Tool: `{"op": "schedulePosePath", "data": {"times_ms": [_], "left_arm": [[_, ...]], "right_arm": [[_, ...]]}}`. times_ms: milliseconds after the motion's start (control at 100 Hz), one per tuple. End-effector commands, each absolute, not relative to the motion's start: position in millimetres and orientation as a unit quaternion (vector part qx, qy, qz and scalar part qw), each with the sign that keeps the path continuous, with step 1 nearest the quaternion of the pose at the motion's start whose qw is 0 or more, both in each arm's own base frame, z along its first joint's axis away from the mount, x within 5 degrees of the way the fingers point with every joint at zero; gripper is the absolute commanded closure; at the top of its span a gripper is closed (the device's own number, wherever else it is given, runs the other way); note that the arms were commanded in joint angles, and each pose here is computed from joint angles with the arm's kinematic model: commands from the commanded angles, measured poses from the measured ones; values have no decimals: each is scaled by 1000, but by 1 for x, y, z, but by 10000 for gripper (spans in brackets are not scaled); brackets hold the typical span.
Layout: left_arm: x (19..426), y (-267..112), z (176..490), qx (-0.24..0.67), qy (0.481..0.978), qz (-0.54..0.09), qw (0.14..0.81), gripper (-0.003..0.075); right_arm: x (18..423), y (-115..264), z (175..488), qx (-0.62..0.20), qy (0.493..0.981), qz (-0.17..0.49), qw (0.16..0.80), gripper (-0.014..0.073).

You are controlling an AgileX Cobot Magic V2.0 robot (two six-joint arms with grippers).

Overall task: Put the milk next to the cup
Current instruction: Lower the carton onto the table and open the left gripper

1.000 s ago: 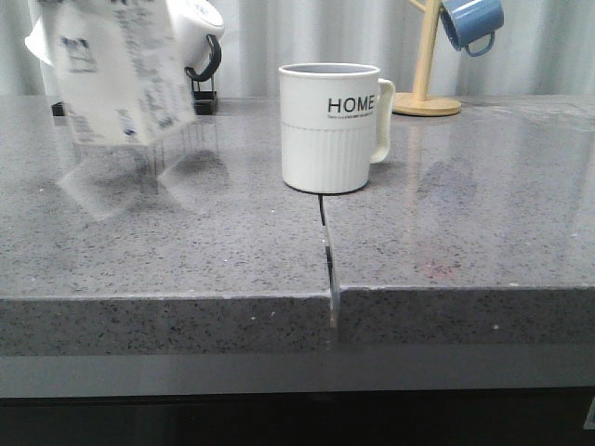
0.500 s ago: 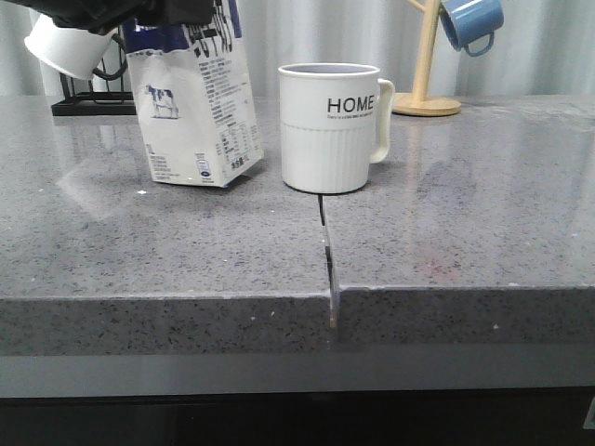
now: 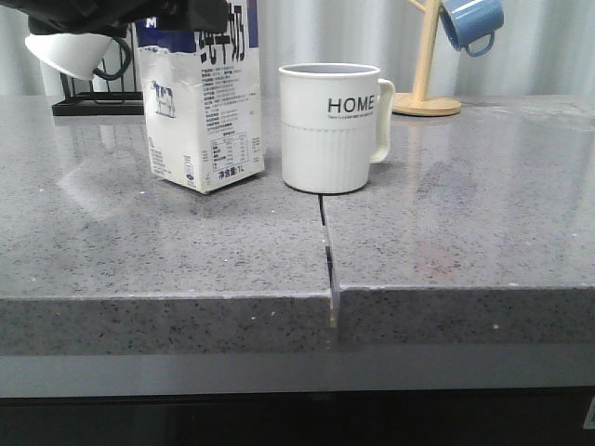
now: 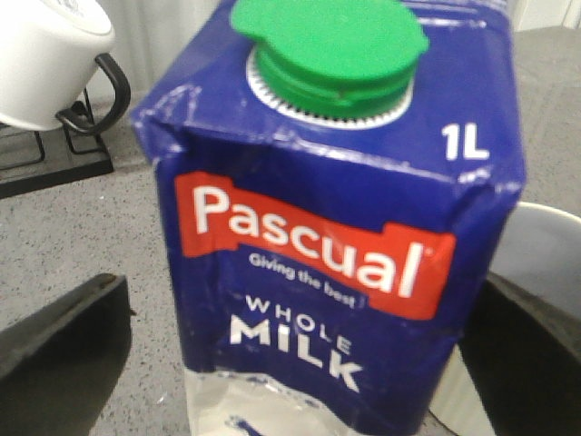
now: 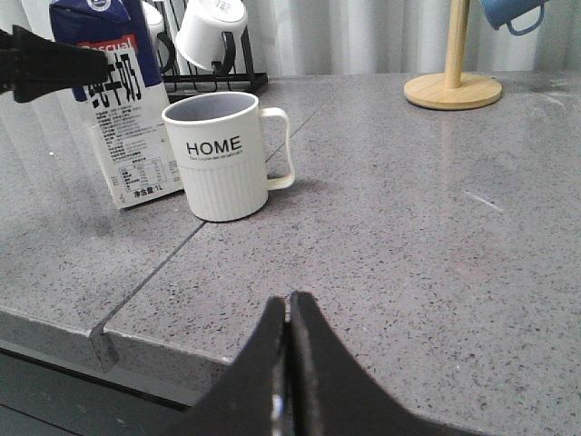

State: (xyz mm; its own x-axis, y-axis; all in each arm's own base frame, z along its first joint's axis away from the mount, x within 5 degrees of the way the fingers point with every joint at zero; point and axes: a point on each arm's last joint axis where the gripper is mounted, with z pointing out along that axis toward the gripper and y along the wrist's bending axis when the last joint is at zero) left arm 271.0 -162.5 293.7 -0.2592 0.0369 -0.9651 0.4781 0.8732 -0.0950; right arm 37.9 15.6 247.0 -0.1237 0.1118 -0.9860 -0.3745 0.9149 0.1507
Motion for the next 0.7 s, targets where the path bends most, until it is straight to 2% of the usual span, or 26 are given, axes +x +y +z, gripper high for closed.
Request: {"op": "schedulePosePath", "data": {"times_ms": [0,140,240,310,350,370,380,430,500,690], "left_arm": [[261,-160,325,161,731,-207,630,66],[244,-150,329,162,726,-209,634,83],[228,-140,330,161,722,-211,639,184],[215,-133,331,161,720,-211,641,343],[208,-127,331,161,721,-211,640,472],[203,-124,332,162,719,-208,643,564],[203,-123,331,164,721,-207,640,564],[195,-117,331,175,724,-196,638,738],[187,-106,331,188,732,-173,631,741],[169,-66,333,138,758,-123,626,741]], "right_arm": [[34,14,263,-88,686,194,696,655],[34,14,263,-88,686,194,696,655],[34,14,263,-88,686,194,696,655],[34,14,263,-88,686,194,696,655],[34,14,263,-88,686,194,696,655],[34,14,263,-88,686,194,696,655],[34,14,263,-88,686,194,696,655],[34,14,263,-88,686,194,696,655],[34,14,263,-88,686,194,696,655],[34,14,263,-88,686,194,696,655]]}}
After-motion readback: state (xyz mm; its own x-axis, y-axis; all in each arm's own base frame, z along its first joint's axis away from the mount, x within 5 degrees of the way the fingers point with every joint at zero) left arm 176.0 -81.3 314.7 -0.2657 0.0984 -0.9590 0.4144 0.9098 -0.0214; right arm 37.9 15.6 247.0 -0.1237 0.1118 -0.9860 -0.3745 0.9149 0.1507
